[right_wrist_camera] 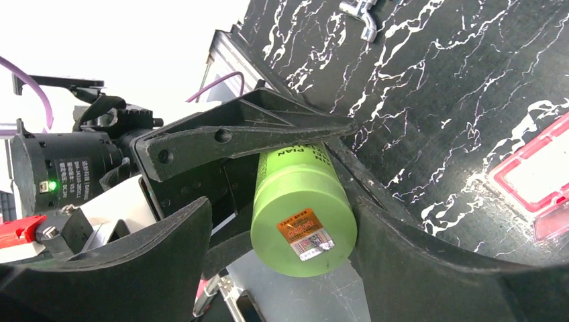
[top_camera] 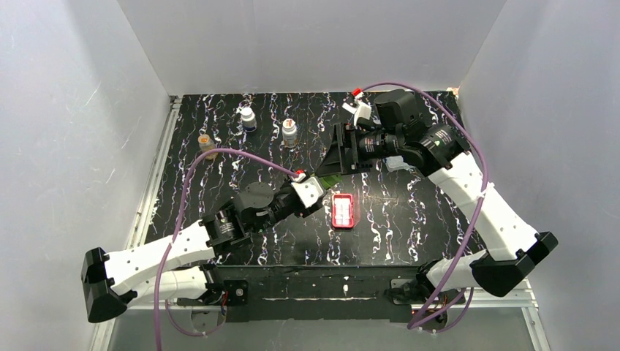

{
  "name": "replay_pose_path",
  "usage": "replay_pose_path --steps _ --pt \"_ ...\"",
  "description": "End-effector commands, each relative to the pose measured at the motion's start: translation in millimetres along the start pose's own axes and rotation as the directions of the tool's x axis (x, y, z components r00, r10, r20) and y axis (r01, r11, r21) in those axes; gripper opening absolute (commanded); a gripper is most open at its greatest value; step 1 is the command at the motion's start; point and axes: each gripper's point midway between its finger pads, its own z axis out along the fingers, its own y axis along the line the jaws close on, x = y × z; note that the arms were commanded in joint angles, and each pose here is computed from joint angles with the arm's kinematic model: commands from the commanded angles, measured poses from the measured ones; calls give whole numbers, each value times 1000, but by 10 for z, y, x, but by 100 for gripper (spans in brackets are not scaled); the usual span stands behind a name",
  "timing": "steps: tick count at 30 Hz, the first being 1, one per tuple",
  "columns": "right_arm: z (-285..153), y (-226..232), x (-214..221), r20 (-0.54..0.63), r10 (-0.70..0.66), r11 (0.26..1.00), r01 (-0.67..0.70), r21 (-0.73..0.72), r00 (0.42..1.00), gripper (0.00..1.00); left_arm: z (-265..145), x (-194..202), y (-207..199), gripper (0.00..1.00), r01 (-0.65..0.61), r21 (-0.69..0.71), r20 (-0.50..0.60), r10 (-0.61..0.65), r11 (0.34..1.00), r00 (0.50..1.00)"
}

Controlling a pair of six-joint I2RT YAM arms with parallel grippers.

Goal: Sort the pills into containers

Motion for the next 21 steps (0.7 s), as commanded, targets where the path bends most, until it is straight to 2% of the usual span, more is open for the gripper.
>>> replay_pose_path --steps 1,3,8,12,17,21 --pt "-38 5 -77 26 -2 1000 1 25 1000 78 -42 -150 140 0 -5 -69 52 9 998 999" --pt "-35 -4 -76 20 0 1000 -1 30 1000 72 -44 -144 137 0 -1 -69 50 4 998 999" --pt "-43 -17 -94 23 -20 999 19 42 1000 49 -65 -190 127 0 30 -60 65 -26 998 998" --pt "-98 47 -156 47 -88 996 87 28 995 34 -105 -259 8 0 83 10 87 -83 997 993" --pt "-205 218 -248 103 -229 972 233 -26 968 28 -248 -427 -150 0 160 115 156 -177 980 972" --pt "-261 389 -268 141 -338 930 353 -104 931 26 -389 -626 -339 0 202 253 192 -254 946 948"
